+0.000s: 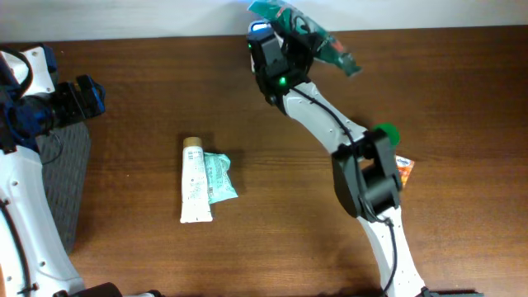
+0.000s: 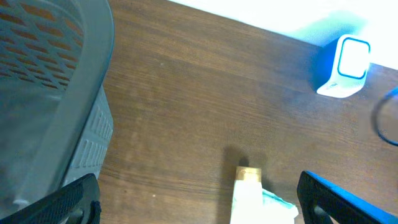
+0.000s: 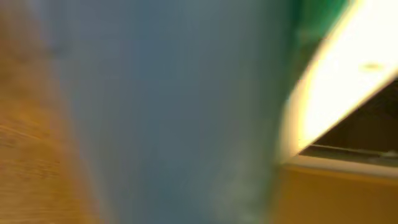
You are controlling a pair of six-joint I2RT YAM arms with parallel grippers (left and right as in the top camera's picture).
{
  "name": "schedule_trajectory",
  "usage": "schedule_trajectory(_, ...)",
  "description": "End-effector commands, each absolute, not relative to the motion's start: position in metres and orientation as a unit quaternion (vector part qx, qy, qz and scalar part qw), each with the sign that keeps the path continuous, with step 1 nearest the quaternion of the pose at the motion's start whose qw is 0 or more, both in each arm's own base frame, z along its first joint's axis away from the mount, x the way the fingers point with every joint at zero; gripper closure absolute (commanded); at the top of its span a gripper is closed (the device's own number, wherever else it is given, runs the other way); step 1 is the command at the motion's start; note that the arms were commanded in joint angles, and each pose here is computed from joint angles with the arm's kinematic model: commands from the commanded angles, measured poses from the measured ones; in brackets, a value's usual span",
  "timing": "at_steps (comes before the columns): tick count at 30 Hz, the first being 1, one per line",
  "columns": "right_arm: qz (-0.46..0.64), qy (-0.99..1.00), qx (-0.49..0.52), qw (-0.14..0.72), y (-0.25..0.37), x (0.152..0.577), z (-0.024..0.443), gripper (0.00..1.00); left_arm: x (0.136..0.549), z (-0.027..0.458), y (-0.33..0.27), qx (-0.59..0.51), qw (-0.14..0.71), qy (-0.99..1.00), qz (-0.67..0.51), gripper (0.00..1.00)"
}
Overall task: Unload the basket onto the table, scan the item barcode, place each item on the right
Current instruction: 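Lift green packet with right gripper and hold it to the scanner, then lower green packet with right gripper onto the right side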
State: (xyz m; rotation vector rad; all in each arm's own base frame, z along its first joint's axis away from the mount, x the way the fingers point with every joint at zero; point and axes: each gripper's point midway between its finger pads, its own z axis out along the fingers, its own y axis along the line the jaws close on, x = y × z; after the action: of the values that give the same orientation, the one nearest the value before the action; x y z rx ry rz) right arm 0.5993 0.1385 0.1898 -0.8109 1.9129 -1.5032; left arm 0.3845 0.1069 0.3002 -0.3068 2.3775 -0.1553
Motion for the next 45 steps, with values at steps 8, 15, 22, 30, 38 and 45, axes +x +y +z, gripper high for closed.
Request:
schedule_trajectory(8, -0.006, 0.905, -0.156, 0.396, 0.164, 0.421, 0.339, 0.96, 0.383, 0.31, 0.105, -0.109, 0.374, 0.919, -0.059, 0.01)
schedule_trajectory(15, 0.019, 0.994, -0.086, 0.067, 0.093, 0.363, 0.177, 0.96, 0.383, 0.31, 0.105, -0.109, 0.374, 0.919, -0.059, 0.01)
schedule_trajectory(22, -0.019, 1.0, 0.017, -0.002, 0.012, 0.348, 0.06, 0.96, 0.383, 0.31, 0.105, -0.109, 0.374, 0.919, -0.059, 0.01)
schedule_trajectory(30, -0.056, 0.994, 0.096, -0.014, -0.056, 0.34, 0.055, 0.96, 0.383, 0.31, 0.105, -0.109, 0.374, 0.919, -0.059, 0.01)
schedule_trajectory(38, -0.059, 0.989, 0.136, -0.004, -0.077, 0.347, 0.088, 0.26, 0.383, 0.31, 0.105, -0.109, 0.374, 0.919, -0.059, 0.01)
schedule_trajectory(45, 0.128, 0.984, 0.052, 0.108, 0.033, 0.405, 0.197, 0.02, 0.383, 0.31, 0.105, -0.109, 0.373, 0.919, -0.059, 0.01)
